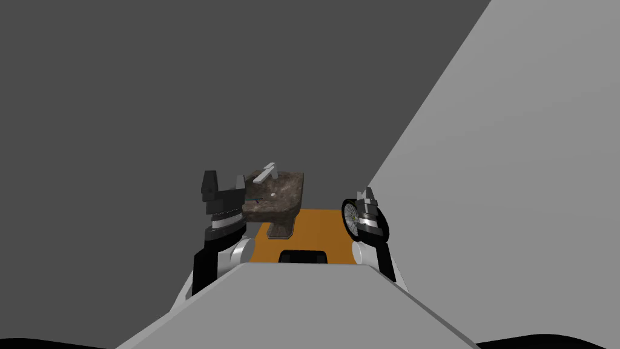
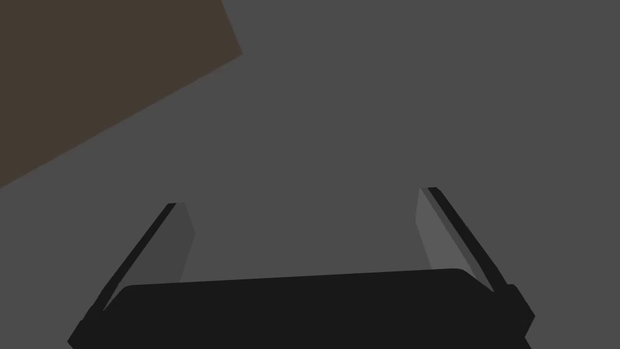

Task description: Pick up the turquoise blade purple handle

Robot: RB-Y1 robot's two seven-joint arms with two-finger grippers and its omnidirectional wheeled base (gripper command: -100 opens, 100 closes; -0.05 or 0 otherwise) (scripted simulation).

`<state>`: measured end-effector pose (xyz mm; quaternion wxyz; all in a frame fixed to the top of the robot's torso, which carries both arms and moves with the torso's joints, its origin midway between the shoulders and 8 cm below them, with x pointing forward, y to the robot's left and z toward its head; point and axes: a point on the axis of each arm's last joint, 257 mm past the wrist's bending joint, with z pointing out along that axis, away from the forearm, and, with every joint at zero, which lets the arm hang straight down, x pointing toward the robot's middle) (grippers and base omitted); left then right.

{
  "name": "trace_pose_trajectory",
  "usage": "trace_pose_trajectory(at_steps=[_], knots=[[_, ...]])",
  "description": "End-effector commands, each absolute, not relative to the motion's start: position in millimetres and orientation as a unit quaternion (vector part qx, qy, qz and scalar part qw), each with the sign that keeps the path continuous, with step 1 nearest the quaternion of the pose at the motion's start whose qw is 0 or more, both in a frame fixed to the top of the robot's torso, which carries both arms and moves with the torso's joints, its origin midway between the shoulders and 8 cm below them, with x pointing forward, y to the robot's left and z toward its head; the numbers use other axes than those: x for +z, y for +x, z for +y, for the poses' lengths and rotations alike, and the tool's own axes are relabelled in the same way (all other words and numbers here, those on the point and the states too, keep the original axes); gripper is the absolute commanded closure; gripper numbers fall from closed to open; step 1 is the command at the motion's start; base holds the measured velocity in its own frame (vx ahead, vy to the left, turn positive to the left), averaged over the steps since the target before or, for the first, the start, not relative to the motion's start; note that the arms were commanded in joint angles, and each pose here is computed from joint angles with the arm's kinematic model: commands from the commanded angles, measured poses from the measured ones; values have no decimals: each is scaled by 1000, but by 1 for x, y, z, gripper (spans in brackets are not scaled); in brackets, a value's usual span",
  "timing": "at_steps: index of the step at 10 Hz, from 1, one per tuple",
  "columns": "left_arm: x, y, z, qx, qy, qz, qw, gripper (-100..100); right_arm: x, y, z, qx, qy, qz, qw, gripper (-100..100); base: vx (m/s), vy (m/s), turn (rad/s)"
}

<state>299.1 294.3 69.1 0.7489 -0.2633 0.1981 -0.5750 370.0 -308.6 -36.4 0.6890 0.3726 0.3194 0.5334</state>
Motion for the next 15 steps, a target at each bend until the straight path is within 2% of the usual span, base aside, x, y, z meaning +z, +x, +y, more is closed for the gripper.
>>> trace_pose_trajectory(at_steps=[1, 15], knots=[[67, 304, 289, -577, -256, 218, 744, -100, -36, 370, -309, 533, 373, 319, 689, 0, -6, 10, -15], [-2, 359, 257, -547, -307, 396, 671, -100, -36, 370, -309, 533, 373, 319, 689, 0, -19, 49, -45]])
